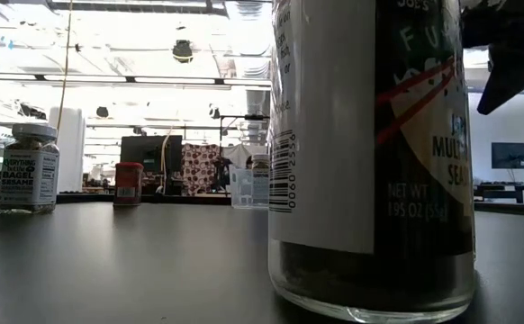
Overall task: Sort spices by type
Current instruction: Put the brown spice bottle into the black bin
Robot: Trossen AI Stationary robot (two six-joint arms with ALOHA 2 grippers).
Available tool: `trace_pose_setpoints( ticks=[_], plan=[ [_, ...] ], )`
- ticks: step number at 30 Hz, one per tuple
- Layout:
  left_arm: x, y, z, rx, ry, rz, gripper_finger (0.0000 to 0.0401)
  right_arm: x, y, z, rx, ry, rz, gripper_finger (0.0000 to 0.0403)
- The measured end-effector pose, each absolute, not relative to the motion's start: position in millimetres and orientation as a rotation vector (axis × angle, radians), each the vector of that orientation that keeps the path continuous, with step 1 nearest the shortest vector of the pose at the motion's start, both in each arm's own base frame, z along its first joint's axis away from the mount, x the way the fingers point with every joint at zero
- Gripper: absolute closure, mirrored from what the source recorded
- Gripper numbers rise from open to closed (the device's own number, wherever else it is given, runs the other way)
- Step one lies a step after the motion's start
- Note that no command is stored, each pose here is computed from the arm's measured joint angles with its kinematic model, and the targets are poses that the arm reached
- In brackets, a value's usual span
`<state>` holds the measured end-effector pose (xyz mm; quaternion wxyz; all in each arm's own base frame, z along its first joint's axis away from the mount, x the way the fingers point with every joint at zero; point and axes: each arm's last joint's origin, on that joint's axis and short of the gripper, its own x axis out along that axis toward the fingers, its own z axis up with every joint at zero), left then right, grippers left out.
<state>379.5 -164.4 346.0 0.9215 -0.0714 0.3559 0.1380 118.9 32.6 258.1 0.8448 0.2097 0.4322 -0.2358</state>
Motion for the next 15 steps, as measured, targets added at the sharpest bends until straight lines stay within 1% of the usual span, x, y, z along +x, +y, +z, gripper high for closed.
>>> trace_pose_setpoints(
  ticks=[4,7,11,15],
  plan=[
    [394,-186,348,-0.193,0.707,0.259,0.0079,119,33,258,0.439,0.914,-0.496,0.0381],
    [402,-197,344,-0.250,0.712,0.275,0.0079,119,32,258,0.438,0.916,-0.497,0.0381],
    [408,-204,336,-0.352,0.728,0.332,0.0079,119,33,258,0.438,0.916,-0.496,0.0381],
    [406,-201,326,-0.442,0.754,0.451,0.0079,119,33,258,0.438,0.917,-0.496,0.0381]
  ],
)
